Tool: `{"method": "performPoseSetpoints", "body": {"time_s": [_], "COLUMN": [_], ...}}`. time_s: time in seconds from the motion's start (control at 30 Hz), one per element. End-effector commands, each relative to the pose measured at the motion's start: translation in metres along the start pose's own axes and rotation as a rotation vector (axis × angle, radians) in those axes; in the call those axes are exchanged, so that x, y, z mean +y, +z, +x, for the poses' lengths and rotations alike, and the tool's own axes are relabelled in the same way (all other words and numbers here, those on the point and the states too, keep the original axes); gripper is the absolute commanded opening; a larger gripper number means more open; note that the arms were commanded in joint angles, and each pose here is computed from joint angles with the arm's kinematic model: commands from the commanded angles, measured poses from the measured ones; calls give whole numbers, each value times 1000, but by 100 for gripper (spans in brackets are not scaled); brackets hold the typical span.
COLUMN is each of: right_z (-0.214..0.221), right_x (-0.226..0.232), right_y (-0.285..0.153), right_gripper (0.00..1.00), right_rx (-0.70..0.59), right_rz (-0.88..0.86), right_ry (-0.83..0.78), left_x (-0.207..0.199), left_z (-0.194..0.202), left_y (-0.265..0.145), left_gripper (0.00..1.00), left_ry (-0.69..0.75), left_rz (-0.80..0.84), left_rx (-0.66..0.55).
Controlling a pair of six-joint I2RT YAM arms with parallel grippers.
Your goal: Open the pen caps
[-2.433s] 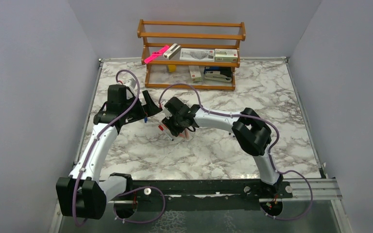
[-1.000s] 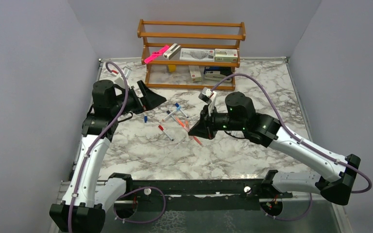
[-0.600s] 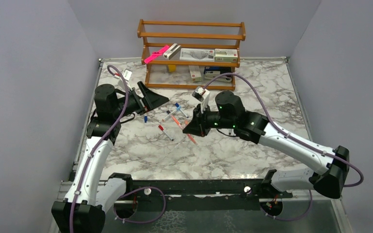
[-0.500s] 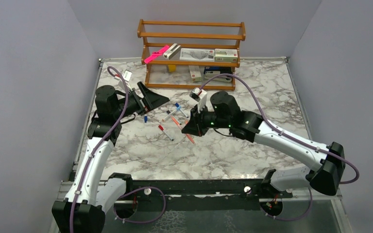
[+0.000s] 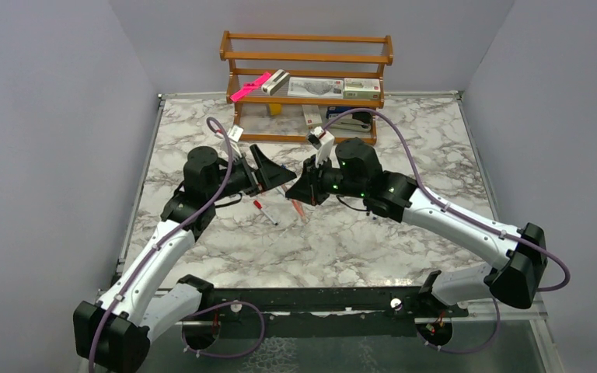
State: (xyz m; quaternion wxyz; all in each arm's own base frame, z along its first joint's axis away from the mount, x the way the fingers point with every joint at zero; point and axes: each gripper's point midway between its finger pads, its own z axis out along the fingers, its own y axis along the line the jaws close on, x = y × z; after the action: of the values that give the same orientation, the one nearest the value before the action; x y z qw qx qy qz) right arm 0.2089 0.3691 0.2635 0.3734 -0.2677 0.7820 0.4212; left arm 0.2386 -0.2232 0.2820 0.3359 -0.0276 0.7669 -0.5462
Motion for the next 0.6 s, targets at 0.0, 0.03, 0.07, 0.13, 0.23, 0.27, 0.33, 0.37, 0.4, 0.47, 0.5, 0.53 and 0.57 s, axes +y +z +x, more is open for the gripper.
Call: {"method": "performPoseSetpoints", "body": {"time_s": [0.0, 0.03, 0.07, 0.13, 0.23, 0.27, 0.33, 0.37, 0.4, 0.47, 0.5, 0.53, 0.57], "right_z": [-16, -14, -13, -10, -7, -7, -5, -5, -5, -2, -1, -1, 0], "right_x": [-1, -2, -2, -3, -5, -4, -4, -5, -5, -6, -7, -8, -9], "right_y": [4, 3, 3, 1, -1, -2, -3, -4, -5, -6, -6, -6, -6], "right_gripper": [1, 1, 1, 1, 1, 1, 1, 1, 1, 1, 1, 1, 1], "right_rx": [-54, -51, -49, -48, -49, -48, -45, -46, -48, -44, -44, -44, -42], "right_rz": [15, 17, 17, 20, 25, 25, 26, 28, 29, 36, 39, 42, 46], "right_ry": [25, 29, 33, 39, 47, 48, 51, 51, 52, 55, 56, 56, 59], "left_x": [4, 3, 3, 2, 2, 4, 6, 7, 8, 9, 8, 8, 8], "left_z": [-4, -6, -7, -9, -12, -12, -13, -14, -15, -16, -16, -17, -16], "left_y": [15, 15, 15, 15, 15, 15, 14, 14, 13, 13, 13, 13, 14], "left_gripper": [87, 85, 83, 81, 77, 75, 72, 69, 66, 63, 58, 54, 50], "left_ry": [24, 27, 29, 34, 35, 33, 33, 31, 30, 29, 28, 26, 25], "left_rz": [-28, -31, -32, -36, -43, -50, -59, -64, -68, -71, -70, -71, -69], "left_rx": [-56, -62, -67, -75, -88, -92, -104, -111, -117, -129, -129, -129, -127]}}
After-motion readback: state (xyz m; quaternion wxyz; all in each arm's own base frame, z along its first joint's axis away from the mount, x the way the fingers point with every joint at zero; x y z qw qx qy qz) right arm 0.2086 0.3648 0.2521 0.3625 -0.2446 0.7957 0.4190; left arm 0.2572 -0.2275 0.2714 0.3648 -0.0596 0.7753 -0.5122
